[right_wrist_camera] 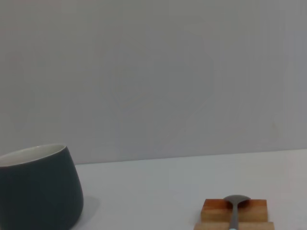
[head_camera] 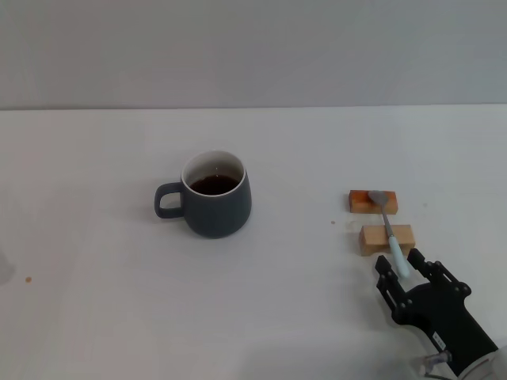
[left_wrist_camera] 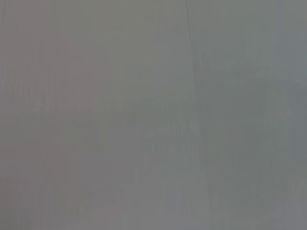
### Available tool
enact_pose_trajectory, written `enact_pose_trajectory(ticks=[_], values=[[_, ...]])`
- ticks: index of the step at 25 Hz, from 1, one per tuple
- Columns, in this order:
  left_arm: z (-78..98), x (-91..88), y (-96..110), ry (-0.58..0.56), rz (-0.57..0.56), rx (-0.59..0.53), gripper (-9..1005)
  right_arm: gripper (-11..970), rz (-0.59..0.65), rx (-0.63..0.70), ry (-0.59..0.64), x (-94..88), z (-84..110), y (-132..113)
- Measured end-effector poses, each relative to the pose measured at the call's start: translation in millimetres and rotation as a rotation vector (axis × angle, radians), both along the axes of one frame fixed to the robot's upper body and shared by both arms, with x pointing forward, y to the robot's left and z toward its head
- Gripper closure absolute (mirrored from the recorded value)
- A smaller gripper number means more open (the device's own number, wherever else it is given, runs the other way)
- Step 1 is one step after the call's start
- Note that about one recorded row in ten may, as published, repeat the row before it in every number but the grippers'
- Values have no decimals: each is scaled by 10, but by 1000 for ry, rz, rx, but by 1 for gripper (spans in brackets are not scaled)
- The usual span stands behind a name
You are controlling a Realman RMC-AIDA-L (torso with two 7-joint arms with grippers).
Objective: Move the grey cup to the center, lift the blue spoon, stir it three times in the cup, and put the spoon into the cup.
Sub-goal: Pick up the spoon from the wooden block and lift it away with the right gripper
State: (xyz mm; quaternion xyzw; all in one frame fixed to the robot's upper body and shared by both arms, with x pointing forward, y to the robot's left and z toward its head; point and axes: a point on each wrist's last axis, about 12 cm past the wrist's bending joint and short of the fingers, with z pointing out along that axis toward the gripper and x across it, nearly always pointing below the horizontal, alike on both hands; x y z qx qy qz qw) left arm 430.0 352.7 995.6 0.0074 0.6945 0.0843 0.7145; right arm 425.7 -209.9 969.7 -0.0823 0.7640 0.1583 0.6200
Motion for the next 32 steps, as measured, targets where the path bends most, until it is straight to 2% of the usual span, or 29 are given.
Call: enact_pose_trajectory(ticks=[32], values=[[5,5,11,-1,-3,9,998,445,-13,15,-10,-3,18,11]])
